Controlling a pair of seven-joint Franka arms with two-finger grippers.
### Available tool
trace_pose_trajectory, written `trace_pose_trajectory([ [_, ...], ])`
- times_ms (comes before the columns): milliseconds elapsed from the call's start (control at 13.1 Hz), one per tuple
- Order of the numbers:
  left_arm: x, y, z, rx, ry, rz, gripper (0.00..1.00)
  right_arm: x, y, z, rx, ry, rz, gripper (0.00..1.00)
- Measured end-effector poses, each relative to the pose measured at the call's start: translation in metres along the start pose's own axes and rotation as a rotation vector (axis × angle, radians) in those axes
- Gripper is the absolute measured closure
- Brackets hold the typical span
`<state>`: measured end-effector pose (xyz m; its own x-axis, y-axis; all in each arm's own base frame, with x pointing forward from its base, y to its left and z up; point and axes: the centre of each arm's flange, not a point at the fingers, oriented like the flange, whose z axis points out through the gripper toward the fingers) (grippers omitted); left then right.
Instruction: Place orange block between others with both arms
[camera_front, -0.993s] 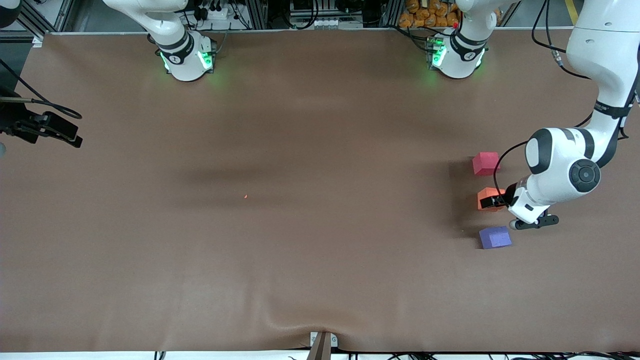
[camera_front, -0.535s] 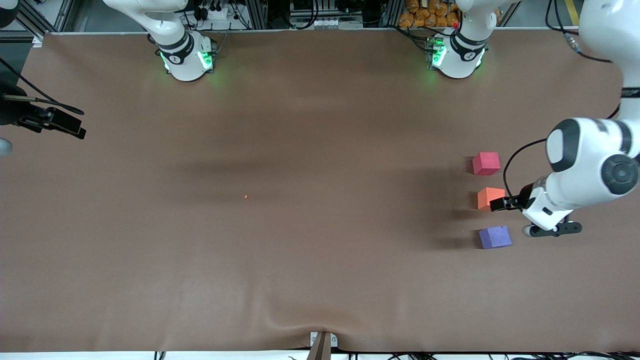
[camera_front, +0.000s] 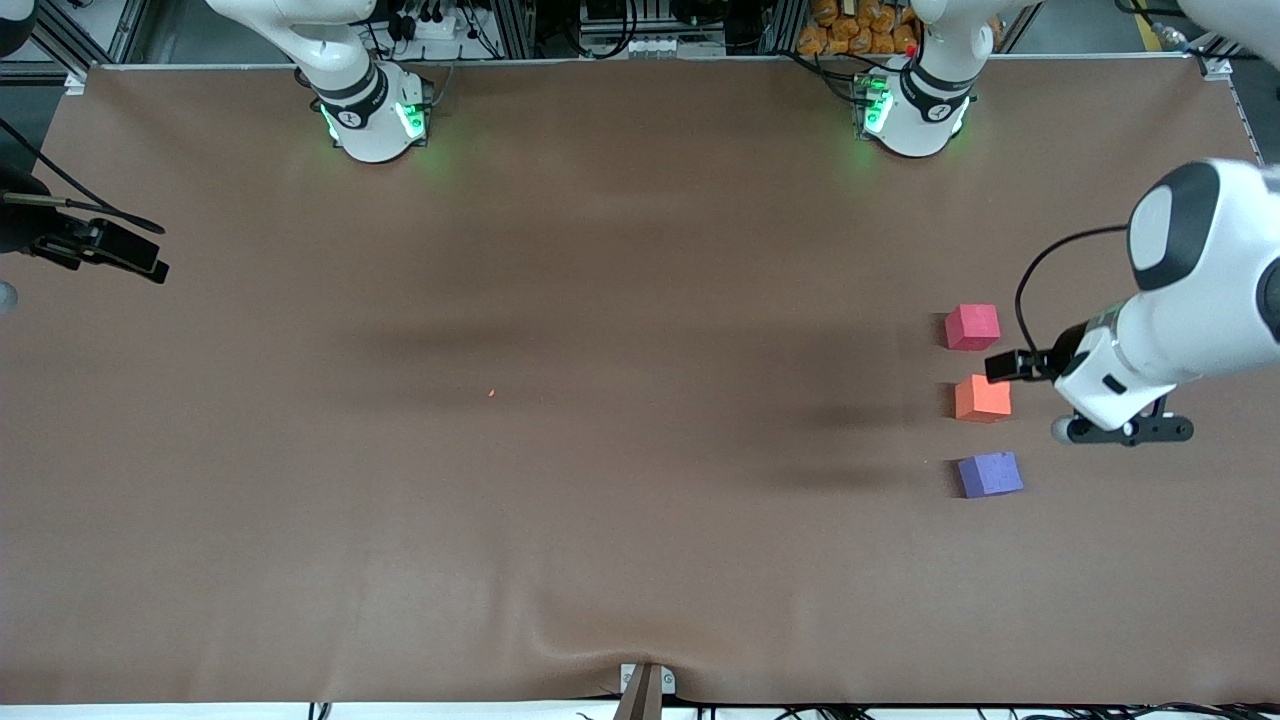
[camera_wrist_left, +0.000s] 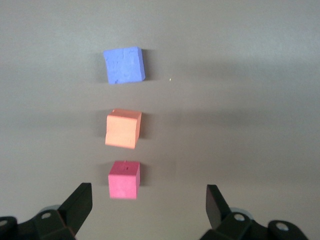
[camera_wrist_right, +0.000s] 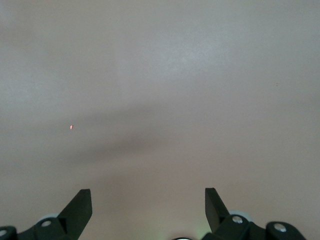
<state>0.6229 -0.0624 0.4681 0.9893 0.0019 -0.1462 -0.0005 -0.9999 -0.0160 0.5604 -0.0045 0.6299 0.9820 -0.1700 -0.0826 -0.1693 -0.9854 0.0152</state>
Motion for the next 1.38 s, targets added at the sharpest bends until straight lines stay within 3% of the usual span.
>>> trace_pose_trajectory([
  [306, -0.042, 0.035, -0.057, 0.042, 0.033, 0.05, 0.0, 0.002, -0.005, 0.002, 0.013, 0.003, -0.007, 0.0],
  [535, -0.057, 0.059, -0.072, 0.055, 0.046, 0.084, 0.0, 0.005, -0.006, 0.003, 0.023, 0.007, -0.055, 0.0],
  [1146, -0.089, 0.053, -0.096, 0.07, 0.037, 0.054, 0.0, 0.006, -0.006, 0.005, 0.023, 0.008, -0.082, 0.0],
  [1375, -0.096, 0.032, -0.103, 0.042, 0.049, 0.002, 0.0, 0.006, -0.006, 0.005, 0.022, 0.008, -0.082, 0.0],
])
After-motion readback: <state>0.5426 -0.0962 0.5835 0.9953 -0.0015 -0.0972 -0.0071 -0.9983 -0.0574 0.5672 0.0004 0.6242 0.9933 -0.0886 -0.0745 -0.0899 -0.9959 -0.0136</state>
